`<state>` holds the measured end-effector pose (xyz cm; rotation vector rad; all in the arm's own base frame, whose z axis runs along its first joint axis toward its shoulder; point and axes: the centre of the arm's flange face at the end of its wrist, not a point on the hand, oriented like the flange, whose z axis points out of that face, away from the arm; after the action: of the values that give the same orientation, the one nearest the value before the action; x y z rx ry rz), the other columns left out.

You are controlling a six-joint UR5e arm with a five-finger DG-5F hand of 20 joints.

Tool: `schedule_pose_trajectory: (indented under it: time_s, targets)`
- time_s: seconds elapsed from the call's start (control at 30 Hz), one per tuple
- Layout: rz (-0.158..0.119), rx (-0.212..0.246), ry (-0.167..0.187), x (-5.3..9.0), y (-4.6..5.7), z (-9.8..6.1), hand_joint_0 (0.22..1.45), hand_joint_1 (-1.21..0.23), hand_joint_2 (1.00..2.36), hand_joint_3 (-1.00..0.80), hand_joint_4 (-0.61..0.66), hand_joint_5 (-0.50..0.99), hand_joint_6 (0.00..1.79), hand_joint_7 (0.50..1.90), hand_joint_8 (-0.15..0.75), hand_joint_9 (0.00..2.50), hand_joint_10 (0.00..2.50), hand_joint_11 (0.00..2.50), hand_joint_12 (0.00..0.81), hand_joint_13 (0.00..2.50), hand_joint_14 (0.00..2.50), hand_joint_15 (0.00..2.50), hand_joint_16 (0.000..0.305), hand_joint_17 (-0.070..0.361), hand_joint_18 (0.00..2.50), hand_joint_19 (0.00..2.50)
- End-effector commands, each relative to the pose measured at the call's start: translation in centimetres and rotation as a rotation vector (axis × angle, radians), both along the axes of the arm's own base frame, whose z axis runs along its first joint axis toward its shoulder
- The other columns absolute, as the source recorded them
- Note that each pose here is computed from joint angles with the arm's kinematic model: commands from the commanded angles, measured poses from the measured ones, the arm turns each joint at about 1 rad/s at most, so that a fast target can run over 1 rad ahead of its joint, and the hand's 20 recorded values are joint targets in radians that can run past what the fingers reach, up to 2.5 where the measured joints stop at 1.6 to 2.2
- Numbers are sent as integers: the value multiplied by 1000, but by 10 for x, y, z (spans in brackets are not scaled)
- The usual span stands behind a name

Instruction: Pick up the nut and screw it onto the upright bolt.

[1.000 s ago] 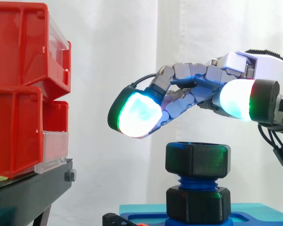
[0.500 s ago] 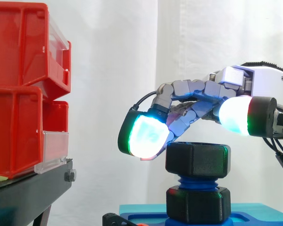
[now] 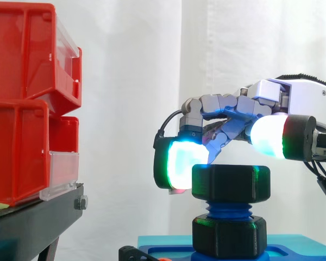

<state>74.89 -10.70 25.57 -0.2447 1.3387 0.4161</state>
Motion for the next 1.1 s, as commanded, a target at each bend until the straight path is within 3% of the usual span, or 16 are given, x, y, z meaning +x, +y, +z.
schedule_pose_trajectory:
  time_s: [0.0, 0.27, 0.43, 0.7, 0.8, 0.83, 0.87, 1.07]
  targets:
    - [-2, 0, 0, 0, -1, 0, 509, -177, 1000, -500, 118, 12, 504, 1476, 235, 828, 0, 0, 207, 731, 0, 0, 24, 54, 531, 176]
    - [-7, -1, -3, -1, -7, 0, 515, -191, 1000, -500, 92, 30, 503, 1499, 234, 887, 0, 0, 199, 755, 0, 0, 23, 52, 561, 182]
    - [-16, -1, -7, -2, -17, 1, 520, -202, 1000, -500, 84, 52, 500, 1477, 226, 932, 0, 0, 185, 780, 0, 0, 20, 46, 582, 169]
    - [-10, -6, -33, -2, -23, 4, 523, -214, 1000, -500, 78, 51, 618, 1172, 215, 1114, 0, 0, 149, 897, 0, 0, 16, 37, 703, 197]
    - [-4, -8, -36, -2, -23, 4, 523, -217, 1000, -500, 82, 53, 619, 1181, 214, 1142, 0, 0, 145, 910, 0, 0, 16, 36, 719, 202]
    - [-6, -8, -37, -3, -24, 5, 523, -217, 1000, -500, 84, 54, 589, 1242, 215, 1142, 0, 0, 145, 910, 0, 0, 16, 36, 719, 195]
    - [-6, -8, -39, -2, -24, 5, 520, -214, 1000, -500, 79, 54, 502, 1407, 219, 1102, 0, 0, 155, 863, 0, 0, 17, 38, 689, 190]
    - [8, -13, -75, 4, -23, 21, 512, -204, 1000, -500, 174, 6, 505, 1247, 214, 1049, 0, 0, 164, 810, 0, 0, 19, 42, 624, 185]
